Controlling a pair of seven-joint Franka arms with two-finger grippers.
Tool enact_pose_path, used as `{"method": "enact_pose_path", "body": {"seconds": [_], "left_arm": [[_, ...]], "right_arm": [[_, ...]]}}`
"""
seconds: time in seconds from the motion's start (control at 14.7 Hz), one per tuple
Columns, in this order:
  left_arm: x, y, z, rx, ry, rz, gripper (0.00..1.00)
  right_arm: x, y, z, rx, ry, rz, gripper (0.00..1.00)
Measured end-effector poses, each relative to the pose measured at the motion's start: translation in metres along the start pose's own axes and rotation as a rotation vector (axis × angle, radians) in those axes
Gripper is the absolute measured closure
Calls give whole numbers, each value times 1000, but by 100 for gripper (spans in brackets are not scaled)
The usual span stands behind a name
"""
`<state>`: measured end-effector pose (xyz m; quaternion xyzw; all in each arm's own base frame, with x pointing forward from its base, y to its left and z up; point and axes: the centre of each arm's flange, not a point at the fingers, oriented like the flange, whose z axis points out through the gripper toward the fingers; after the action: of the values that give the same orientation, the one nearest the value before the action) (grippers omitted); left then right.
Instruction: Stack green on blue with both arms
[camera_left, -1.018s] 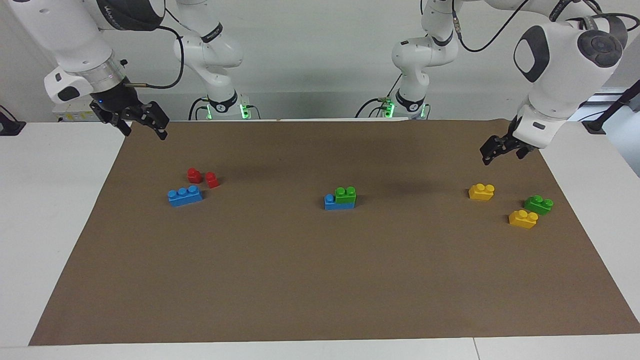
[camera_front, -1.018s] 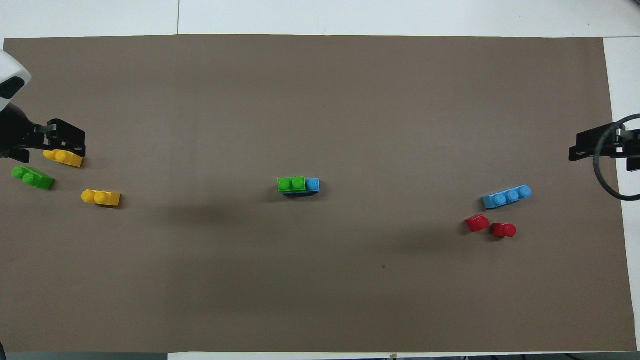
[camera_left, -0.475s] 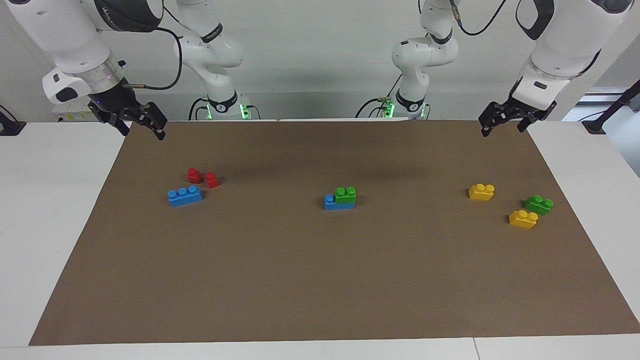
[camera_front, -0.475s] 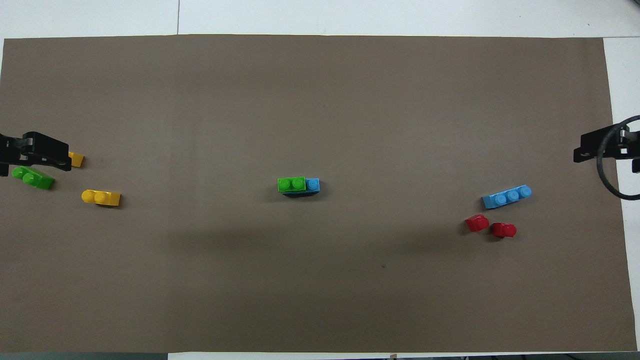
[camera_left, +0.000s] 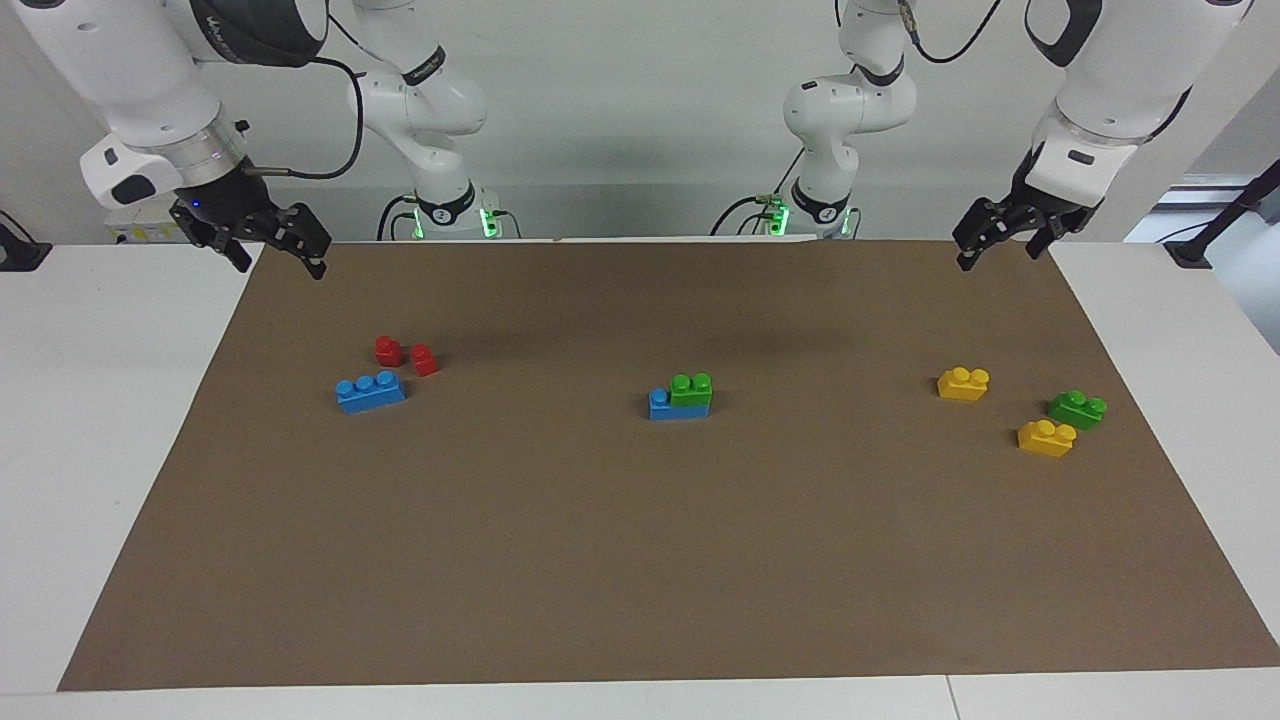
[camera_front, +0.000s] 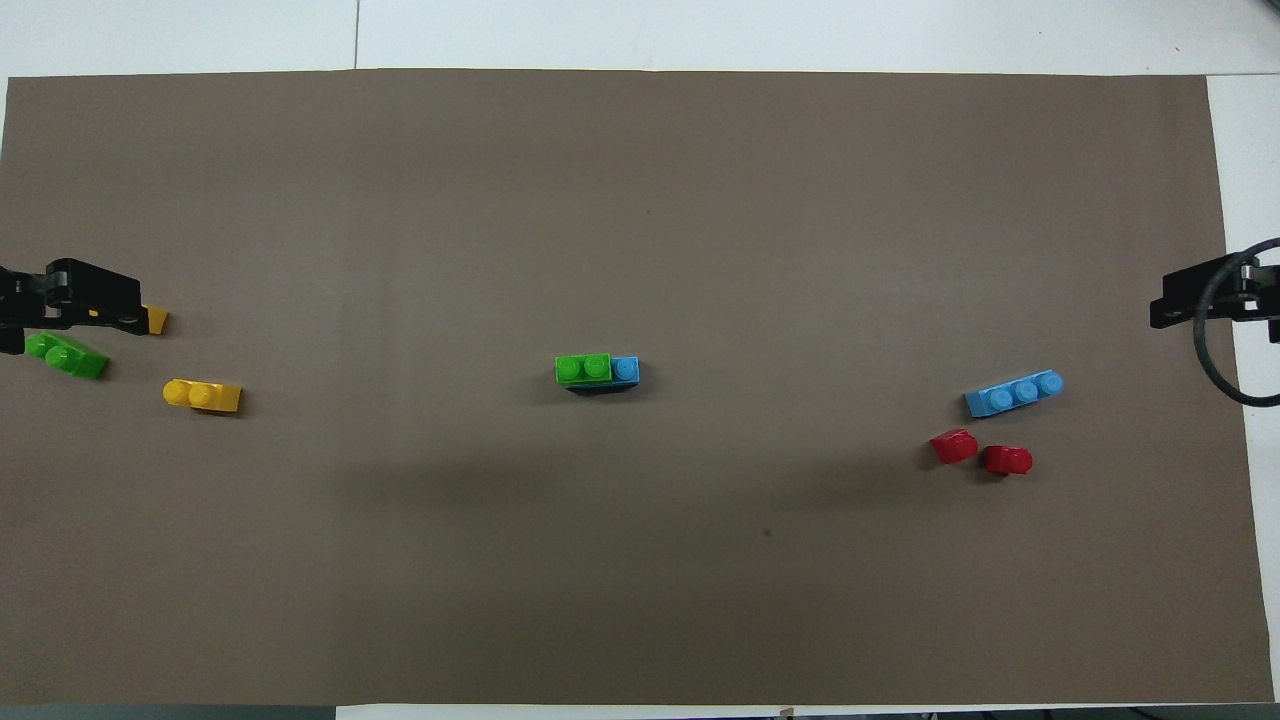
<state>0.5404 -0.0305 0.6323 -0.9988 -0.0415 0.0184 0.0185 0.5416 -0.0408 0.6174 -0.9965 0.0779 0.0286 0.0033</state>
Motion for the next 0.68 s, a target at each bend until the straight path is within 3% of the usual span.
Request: {"method": "enact_pose_path", "body": {"seconds": [0.14,0.34,0.68], "left_arm": [[0,2,0,-7,-1,3,0],[-1,8,-3,-92,-9,3,0],[-2,10,-3,-107,-9,20,0]], "right_arm": [[0,0,0,0,-1,-2,0],[0,0,0,0,-2,-1,0],[0,1,1,0,-5,1,0]]}}
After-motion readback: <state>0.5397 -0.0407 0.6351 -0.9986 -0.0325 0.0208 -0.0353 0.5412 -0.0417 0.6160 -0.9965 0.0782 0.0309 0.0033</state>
